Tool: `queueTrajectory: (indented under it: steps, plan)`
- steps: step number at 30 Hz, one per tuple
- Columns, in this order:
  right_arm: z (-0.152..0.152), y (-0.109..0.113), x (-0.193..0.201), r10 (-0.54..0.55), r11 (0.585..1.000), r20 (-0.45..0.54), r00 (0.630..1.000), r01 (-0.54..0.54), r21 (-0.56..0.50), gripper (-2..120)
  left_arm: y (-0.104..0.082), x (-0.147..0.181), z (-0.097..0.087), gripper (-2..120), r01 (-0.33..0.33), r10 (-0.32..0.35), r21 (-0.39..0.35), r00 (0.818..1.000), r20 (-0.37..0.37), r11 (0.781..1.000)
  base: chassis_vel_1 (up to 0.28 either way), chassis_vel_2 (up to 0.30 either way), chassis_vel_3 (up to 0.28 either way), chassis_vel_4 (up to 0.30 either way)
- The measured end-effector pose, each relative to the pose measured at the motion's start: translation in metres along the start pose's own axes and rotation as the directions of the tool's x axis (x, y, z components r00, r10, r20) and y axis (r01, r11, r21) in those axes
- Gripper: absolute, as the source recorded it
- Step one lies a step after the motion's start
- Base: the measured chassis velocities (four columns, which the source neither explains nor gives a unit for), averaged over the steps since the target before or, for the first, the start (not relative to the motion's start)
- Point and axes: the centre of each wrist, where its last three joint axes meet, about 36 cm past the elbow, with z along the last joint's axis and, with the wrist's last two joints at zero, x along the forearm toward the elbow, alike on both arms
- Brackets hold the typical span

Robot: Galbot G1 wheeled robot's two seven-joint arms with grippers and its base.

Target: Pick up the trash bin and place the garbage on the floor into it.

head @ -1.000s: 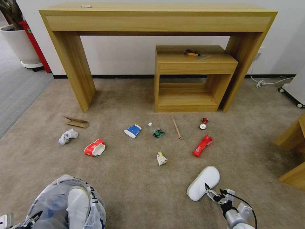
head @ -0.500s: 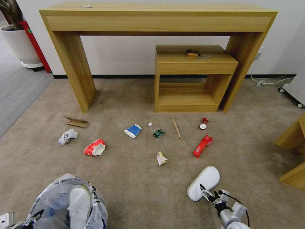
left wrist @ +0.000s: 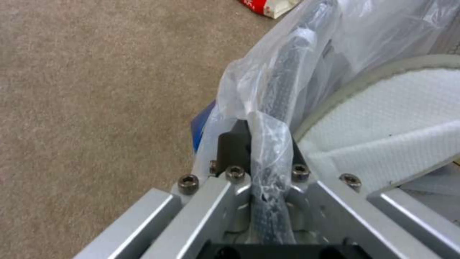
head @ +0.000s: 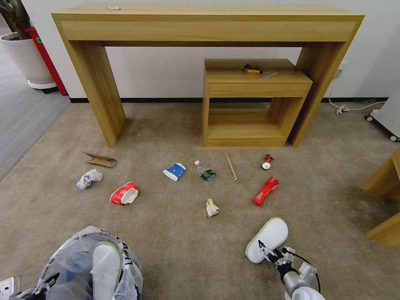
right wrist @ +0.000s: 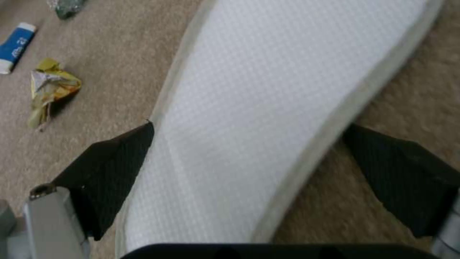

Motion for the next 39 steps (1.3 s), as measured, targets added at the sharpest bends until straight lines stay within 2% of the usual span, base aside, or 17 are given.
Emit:
queueTrajectory:
  steps: [12, 15, 17, 19, 20, 28, 30, 32, 34, 37, 39]
  plan:
    - [-0.007, 0.003, -0.019, -0.026, 0.999, 0.021, 0.999, 0.025, 0.032, 99, -0.006, 0.002, 0.002, 0, -0.010, 0.010, -0.006, 1.000, -0.001, 1.000, 0.000, 0.000, 0.000, 0.000]
    - [-0.007, 0.005, -0.020, -0.035, 0.999, 0.028, 0.999, 0.033, 0.040, 86, -0.008, 0.001, 0.002, 0, -0.013, 0.013, -0.008, 1.000, 0.000, 1.000, 0.000, 0.000, 0.000, 0.000]
    - [-0.007, 0.005, -0.020, -0.035, 0.999, 0.029, 0.999, 0.034, 0.041, 84, -0.008, 0.001, 0.002, 0, -0.013, 0.013, -0.009, 1.000, 0.000, 1.000, 0.000, 0.000, 0.000, 0.000]
    - [-0.006, 0.004, -0.021, -0.038, 0.998, 0.034, 0.999, 0.036, 0.056, 70, -0.010, 0.001, 0.002, 0, -0.016, 0.016, -0.010, 1.000, 0.000, 1.000, 0.000, 0.000, 0.000, 0.000]
    - [-0.006, 0.004, -0.021, -0.038, 0.998, 0.034, 0.999, 0.036, 0.056, 70, -0.010, 0.001, 0.002, 0, -0.016, 0.016, -0.010, 1.000, 0.000, 1.000, 0.000, 0.000, 0.000, 0.000]
    - [-0.007, 0.006, -0.024, -0.041, 0.996, 0.047, 0.998, 0.037, 0.078, 40, -0.011, 0.000, 0.000, 0, -0.014, 0.014, -0.013, 1.000, 0.004, 1.000, 0.000, 0.000, 0.000, 0.000]
    - [-0.007, 0.007, -0.024, -0.041, 0.996, 0.049, 0.998, 0.037, 0.084, 38, -0.011, 0.000, 0.000, 0, -0.014, 0.014, -0.014, 1.000, 0.005, 1.000, 0.000, 0.000, 0.000, 0.000]
    - [-0.007, 0.006, -0.025, -0.039, 0.994, 0.052, 0.998, 0.034, 0.106, 27, -0.012, 0.000, -0.001, 0, -0.012, 0.012, -0.016, 1.000, 0.007, 1.000, 0.000, 0.000, 0.000, 0.000]
    - [-0.007, 0.006, -0.025, -0.039, 0.993, 0.053, 0.998, 0.032, 0.113, 24, -0.013, 0.000, -0.002, 0, -0.010, 0.010, -0.015, 1.000, 0.008, 1.000, 0.000, 0.000, 0.000, 0.000]
    - [-0.006, 0.003, -0.027, -0.033, 0.989, 0.065, 0.997, 0.024, 0.147, 6, -0.015, -0.002, -0.003, 0, -0.009, 0.009, -0.014, 1.000, 0.010, 1.000, 0.000, 0.000, 0.000, 0.000]
    - [-0.006, 0.003, -0.028, -0.033, 0.987, 0.068, 0.997, 0.022, 0.156, 3, -0.016, -0.002, -0.004, 0, -0.010, 0.010, -0.014, 1.000, 0.011, 1.000, 0.000, 0.000, 0.000, 0.000]
